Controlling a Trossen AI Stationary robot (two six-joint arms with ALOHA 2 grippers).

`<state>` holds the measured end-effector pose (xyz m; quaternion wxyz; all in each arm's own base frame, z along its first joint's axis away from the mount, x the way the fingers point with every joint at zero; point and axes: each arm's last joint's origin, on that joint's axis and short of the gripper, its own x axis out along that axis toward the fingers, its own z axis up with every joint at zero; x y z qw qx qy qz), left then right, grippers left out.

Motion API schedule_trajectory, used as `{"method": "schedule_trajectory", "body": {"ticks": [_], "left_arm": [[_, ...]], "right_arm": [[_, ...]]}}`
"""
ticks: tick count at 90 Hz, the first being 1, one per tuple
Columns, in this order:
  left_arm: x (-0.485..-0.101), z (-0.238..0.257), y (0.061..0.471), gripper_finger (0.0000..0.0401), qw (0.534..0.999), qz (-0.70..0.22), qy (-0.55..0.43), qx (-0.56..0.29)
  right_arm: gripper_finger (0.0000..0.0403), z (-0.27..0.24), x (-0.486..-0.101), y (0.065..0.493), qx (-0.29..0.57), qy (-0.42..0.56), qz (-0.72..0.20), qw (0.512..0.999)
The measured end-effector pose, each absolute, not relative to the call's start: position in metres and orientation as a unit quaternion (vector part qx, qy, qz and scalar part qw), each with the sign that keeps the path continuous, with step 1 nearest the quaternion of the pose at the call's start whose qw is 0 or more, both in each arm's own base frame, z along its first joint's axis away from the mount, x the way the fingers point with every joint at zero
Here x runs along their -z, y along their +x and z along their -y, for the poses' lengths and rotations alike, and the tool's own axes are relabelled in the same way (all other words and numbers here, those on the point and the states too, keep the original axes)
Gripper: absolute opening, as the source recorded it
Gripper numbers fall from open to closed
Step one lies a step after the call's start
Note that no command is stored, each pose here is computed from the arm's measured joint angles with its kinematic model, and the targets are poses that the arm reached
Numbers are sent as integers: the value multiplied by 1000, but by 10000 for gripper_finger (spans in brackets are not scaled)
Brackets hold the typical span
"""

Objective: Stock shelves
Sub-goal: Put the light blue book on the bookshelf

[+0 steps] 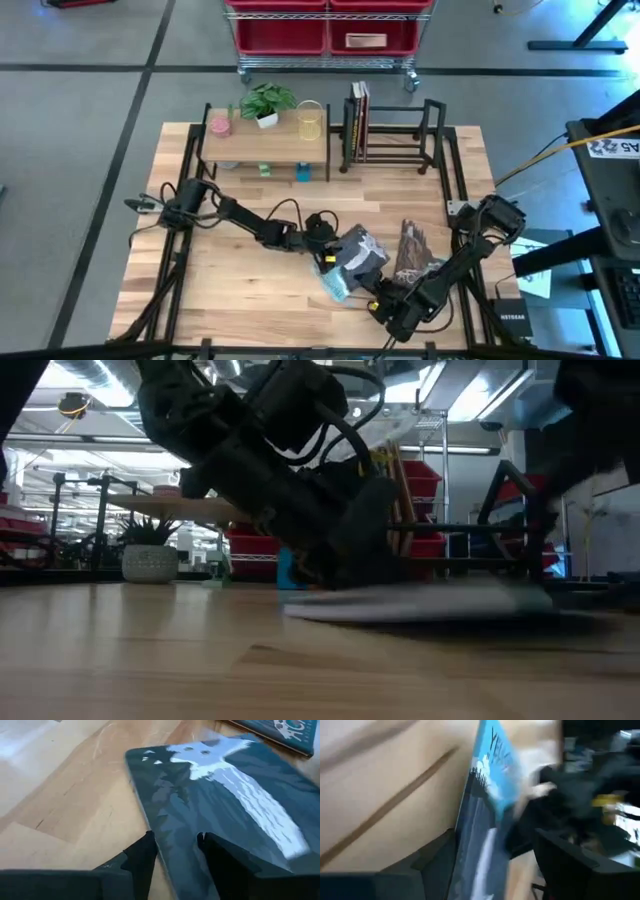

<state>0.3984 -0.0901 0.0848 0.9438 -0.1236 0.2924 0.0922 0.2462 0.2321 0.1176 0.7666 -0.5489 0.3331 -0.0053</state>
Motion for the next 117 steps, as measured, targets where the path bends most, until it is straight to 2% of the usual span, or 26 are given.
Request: {"method": "schedule_trajectory", "body": {"ticks": [10, 43, 59, 83, 104, 117], "left_arm": [[-84, 90, 398, 153, 943, -294, -124, -91], [-84, 91, 398, 153, 943, -298, -123, -87], [-83, 92, 398, 153, 943, -298, -124, -87], [-83, 93, 397, 153, 942, -300, -124, -80], [-83, 93, 397, 153, 942, -301, -128, -77], [-83, 93, 397, 153, 941, -303, -128, -77]], "right_arm": [[243, -234, -125, 250, 32, -547, -323, 772], [243, -222, -115, 263, -43, -442, -389, 807], [243, -218, -114, 265, -117, -464, -411, 776], [243, -227, -116, 257, -140, -484, -413, 759], [242, -215, -94, 265, -102, -440, -452, 769], [243, -214, -91, 270, -17, -448, -421, 788]]}}
